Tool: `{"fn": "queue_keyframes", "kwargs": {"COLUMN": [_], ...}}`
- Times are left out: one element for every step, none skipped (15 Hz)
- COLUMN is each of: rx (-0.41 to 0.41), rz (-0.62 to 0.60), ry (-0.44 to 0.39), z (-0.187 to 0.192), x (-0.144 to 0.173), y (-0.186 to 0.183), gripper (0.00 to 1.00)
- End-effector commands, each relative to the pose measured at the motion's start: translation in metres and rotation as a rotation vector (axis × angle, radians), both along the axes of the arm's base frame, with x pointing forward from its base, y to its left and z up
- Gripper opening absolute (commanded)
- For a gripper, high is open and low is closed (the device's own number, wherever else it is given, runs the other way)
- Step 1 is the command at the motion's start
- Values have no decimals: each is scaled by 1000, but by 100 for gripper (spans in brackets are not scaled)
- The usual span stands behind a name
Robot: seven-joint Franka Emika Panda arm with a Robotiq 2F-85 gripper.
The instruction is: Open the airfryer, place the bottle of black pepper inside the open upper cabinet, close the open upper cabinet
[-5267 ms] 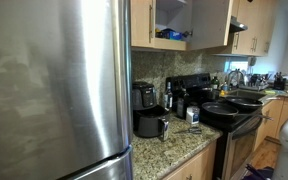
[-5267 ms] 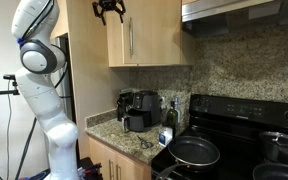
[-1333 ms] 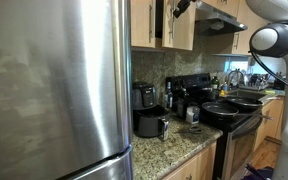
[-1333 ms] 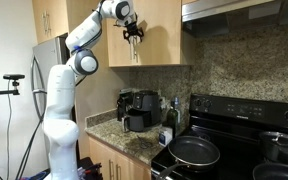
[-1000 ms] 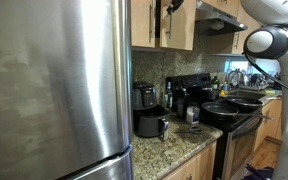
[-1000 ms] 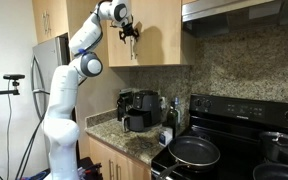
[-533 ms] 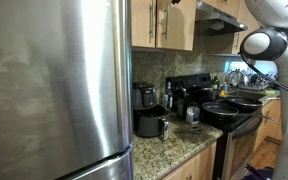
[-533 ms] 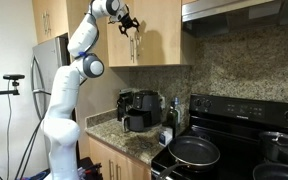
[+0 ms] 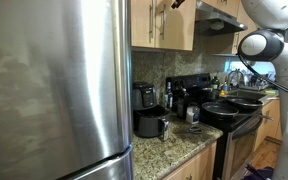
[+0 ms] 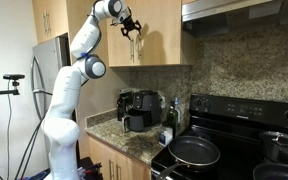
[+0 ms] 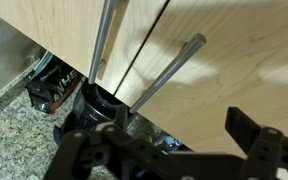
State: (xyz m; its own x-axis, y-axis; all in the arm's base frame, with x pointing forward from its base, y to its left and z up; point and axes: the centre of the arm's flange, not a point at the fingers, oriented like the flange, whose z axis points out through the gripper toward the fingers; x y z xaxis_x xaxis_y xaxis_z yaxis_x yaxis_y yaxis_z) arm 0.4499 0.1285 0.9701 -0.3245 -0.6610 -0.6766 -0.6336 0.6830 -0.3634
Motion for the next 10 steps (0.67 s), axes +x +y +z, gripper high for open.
{"fn": "queue_keyframes", "kwargs": {"rx": [29,32,32,36,41,48,48,51,64,40], "rz": [-24,-27,-38,-52,-58,-68,-78,-85,-82,-65], "ry": [61,77,84,94,105,115,130,166,228,150], "z": [1,-3,-6,-8,-12,-15,-19,-21,-21,-59], "x": [51,63,73,83,88,94,96,93,83,74], "y": [1,1,2,2,1,1,0,-1,-6,-9], "gripper": [100,100,100,100,100,100,100,100,100,100]}}
